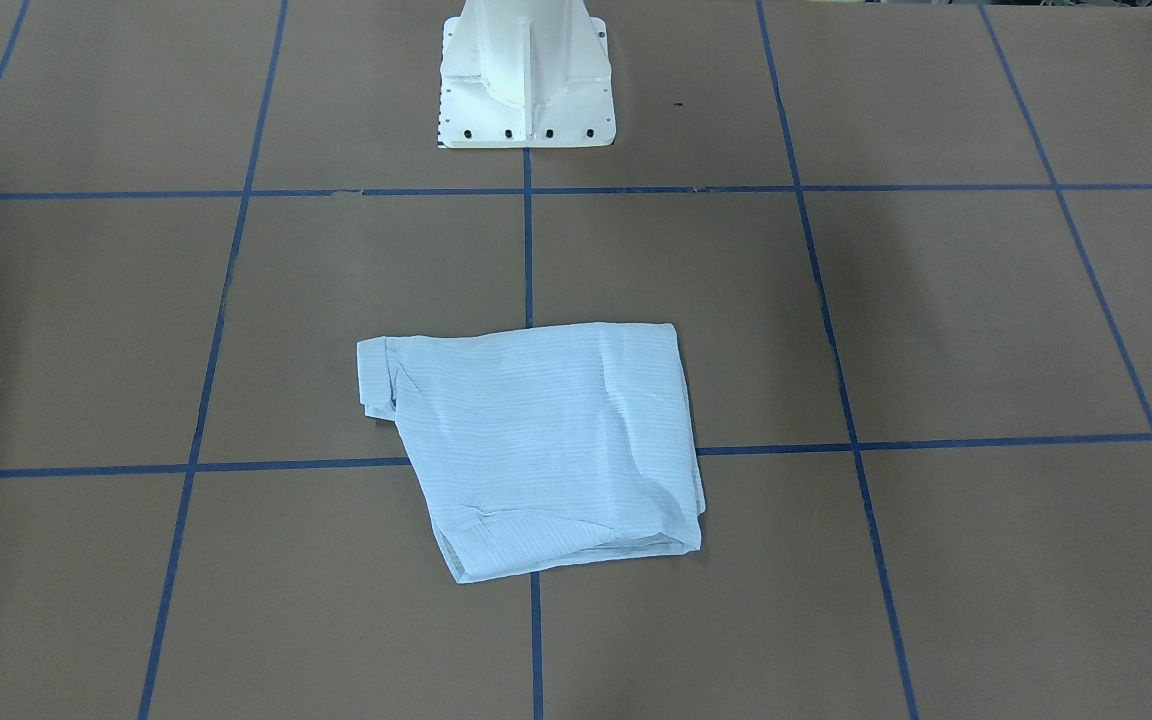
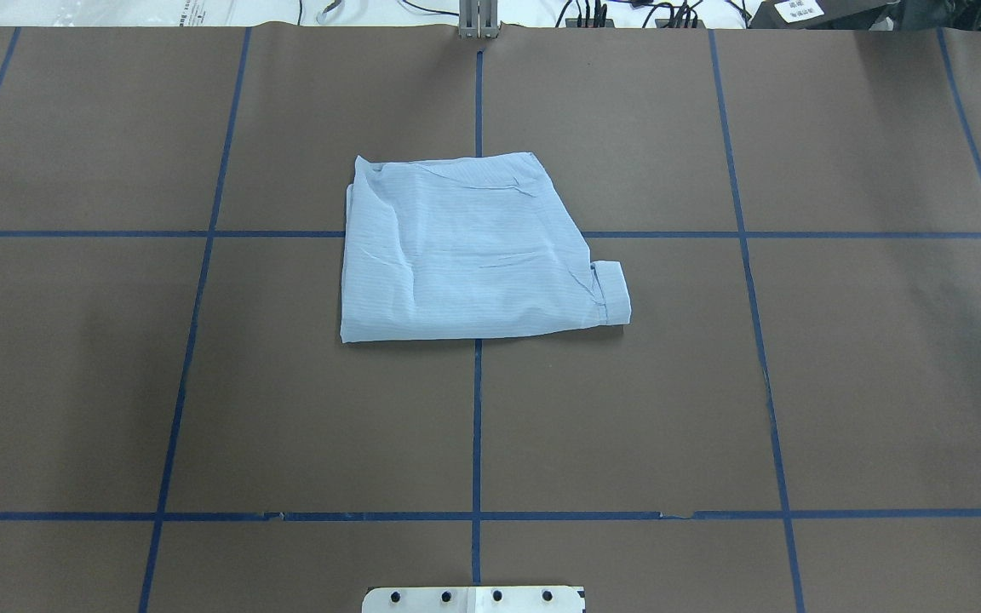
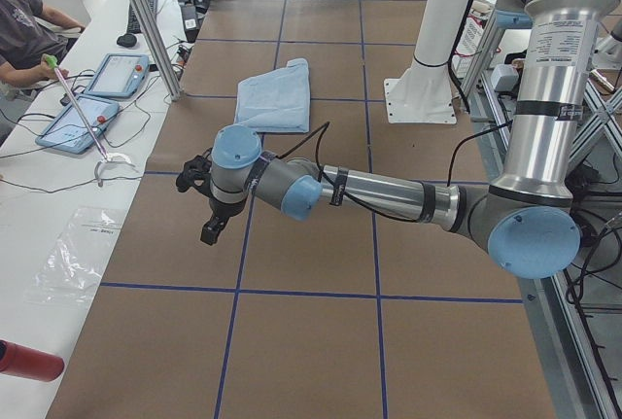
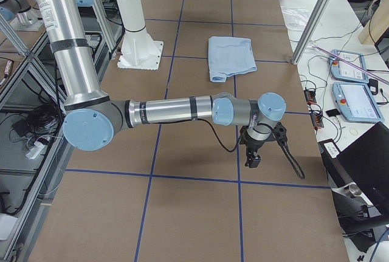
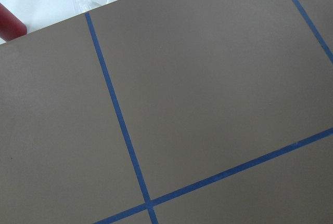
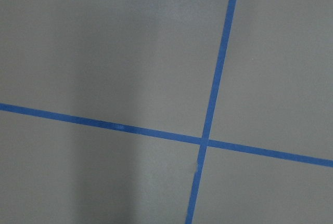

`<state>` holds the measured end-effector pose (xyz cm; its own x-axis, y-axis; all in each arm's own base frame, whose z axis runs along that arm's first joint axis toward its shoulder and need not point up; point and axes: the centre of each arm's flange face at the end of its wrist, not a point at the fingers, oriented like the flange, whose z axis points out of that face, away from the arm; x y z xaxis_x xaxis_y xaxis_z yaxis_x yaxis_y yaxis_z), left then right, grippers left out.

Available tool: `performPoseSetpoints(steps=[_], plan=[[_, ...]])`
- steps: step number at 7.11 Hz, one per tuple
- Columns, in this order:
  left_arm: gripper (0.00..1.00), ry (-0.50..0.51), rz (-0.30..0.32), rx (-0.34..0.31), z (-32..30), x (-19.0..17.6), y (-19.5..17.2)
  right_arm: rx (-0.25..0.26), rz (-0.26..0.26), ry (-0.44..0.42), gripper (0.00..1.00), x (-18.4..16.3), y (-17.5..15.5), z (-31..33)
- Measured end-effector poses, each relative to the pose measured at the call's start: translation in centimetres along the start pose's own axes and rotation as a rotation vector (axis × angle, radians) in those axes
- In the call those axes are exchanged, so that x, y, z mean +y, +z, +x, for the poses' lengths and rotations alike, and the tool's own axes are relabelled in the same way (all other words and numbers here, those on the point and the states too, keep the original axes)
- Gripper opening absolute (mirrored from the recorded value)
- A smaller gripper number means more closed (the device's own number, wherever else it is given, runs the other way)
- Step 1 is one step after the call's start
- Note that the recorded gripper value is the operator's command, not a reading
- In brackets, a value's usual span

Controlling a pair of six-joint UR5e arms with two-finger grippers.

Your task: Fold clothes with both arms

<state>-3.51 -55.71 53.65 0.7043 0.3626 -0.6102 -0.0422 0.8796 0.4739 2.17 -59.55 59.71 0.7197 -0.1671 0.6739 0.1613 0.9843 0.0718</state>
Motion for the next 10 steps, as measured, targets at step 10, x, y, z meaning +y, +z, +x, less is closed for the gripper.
performPoseSetpoints(steps=[10], plan=[[1.0, 0.03, 0.027, 0.067, 2.4, -0.1, -1.7, -0.022, 0.036, -0.063, 1.0, -0.4, -1.4, -3.7]])
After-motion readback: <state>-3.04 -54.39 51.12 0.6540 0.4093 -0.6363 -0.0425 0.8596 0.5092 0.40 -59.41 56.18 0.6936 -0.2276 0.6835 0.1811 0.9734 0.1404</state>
